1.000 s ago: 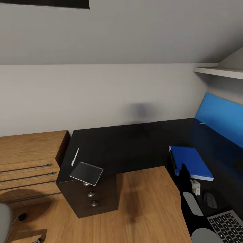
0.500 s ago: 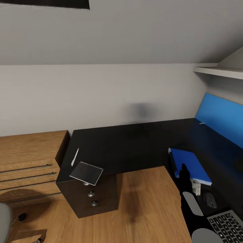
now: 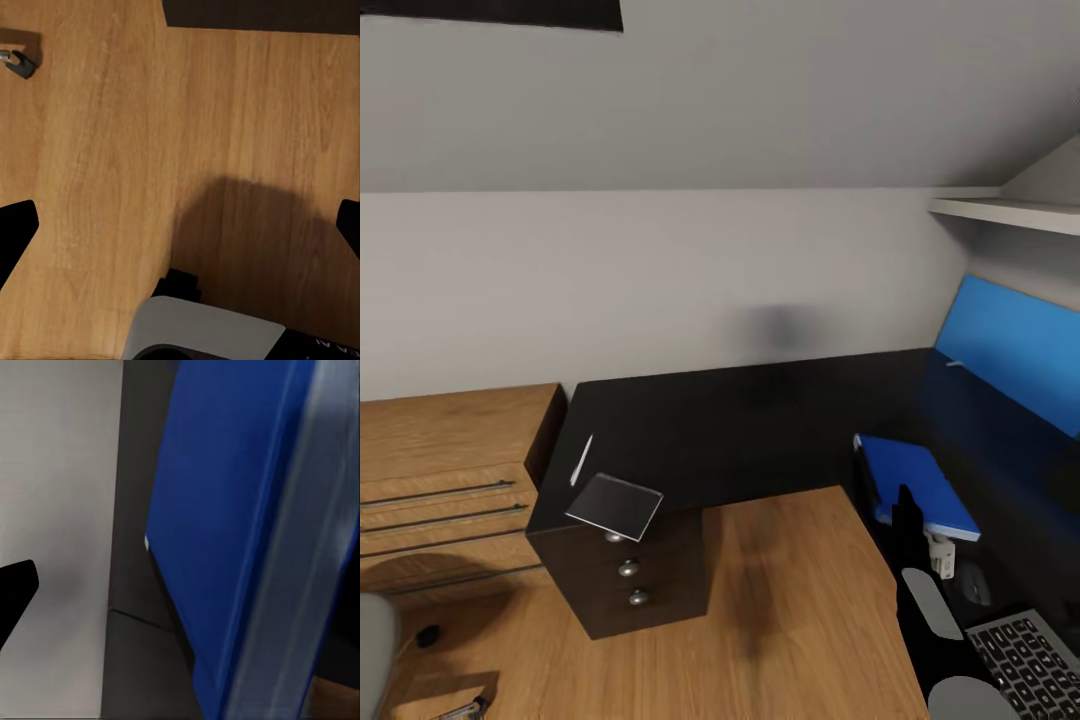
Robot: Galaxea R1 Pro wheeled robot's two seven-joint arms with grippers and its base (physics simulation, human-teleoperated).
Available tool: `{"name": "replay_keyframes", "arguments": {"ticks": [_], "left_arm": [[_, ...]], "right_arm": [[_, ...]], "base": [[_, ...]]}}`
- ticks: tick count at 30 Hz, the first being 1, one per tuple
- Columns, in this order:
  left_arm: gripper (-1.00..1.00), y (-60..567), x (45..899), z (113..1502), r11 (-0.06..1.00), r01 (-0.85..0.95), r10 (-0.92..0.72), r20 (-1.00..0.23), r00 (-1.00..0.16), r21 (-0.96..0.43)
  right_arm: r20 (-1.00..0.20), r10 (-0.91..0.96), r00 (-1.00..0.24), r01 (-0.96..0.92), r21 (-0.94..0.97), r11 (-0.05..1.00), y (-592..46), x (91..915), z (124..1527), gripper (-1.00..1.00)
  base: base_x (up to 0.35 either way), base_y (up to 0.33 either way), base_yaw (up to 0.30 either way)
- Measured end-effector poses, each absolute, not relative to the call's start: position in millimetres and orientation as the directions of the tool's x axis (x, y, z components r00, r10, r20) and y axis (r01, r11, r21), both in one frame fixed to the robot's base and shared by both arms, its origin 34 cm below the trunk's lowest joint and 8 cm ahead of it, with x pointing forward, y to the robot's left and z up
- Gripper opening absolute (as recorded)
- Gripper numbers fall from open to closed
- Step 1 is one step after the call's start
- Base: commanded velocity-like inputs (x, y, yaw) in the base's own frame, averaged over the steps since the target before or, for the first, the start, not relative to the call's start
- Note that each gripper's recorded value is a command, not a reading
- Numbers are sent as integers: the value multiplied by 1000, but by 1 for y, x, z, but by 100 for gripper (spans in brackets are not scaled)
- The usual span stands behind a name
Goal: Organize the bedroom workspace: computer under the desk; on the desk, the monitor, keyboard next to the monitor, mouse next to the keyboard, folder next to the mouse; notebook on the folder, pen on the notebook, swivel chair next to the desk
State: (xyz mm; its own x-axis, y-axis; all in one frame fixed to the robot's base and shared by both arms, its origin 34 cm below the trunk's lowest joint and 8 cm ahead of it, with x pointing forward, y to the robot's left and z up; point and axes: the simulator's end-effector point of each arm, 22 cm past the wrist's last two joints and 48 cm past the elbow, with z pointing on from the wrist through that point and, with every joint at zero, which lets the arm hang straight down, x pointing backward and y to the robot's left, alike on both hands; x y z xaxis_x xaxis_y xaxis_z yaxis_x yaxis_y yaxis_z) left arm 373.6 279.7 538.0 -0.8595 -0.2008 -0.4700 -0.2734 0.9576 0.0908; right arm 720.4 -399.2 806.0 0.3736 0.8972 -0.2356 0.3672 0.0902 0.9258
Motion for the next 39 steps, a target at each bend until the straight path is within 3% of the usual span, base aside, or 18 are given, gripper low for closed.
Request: {"name": "replay_keyframes", "arguments": {"ticks": [25, 39], "left_arm": [[100, 280, 374, 538, 957, -276, -203, -472, -858, 91], [100, 280, 374, 538, 957, -274, -201, -471, -859, 91]], "right_arm": [[-235, 898, 371, 362, 927, 93, -397, 721, 808, 100], [-298, 925, 234, 284, 931, 228, -340, 744, 828, 100]], "base": [[-28, 0, 0], [0, 0, 0]]}}
